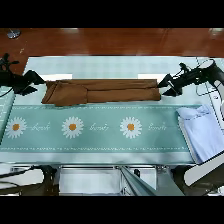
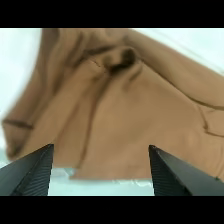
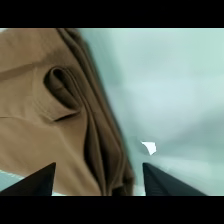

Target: Fold the shirts.

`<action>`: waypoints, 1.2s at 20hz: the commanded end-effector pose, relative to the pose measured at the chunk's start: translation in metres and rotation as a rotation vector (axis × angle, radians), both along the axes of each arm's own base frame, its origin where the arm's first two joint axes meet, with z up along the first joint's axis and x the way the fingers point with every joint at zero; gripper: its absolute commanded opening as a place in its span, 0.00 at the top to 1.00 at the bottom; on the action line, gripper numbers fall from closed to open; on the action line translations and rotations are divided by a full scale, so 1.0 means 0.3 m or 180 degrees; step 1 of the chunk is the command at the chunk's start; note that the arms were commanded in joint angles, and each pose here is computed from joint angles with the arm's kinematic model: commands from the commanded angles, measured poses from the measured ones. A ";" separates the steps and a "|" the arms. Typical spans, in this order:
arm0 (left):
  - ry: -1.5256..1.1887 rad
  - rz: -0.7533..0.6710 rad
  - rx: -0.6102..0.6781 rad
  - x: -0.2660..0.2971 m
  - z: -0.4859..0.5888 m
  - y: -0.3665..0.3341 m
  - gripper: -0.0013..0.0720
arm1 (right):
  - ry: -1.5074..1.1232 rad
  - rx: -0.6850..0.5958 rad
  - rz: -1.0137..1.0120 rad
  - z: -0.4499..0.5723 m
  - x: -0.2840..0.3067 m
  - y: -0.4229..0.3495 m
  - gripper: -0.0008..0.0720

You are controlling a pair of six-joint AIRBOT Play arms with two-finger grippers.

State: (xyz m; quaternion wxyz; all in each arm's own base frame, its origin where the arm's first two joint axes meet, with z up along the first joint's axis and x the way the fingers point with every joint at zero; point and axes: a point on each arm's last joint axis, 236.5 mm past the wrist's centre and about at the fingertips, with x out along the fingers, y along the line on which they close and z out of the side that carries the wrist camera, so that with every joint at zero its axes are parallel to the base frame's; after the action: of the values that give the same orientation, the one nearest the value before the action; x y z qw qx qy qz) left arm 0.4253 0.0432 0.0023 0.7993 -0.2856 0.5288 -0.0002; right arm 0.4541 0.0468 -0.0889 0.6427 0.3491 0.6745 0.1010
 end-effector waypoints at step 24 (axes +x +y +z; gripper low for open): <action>-0.0583 -0.2262 -0.0575 -0.239 -0.096 -1.556 0.95 | -0.1582 -0.0938 0.0554 0.672 -0.580 0.080 0.95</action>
State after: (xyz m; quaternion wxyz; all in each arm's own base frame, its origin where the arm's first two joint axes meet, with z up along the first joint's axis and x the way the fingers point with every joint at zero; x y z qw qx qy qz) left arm 0.3606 -0.3579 -0.0125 0.7801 -0.1467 0.5121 -0.3281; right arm 0.3042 0.0691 0.1022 0.8043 0.1553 0.5545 0.1467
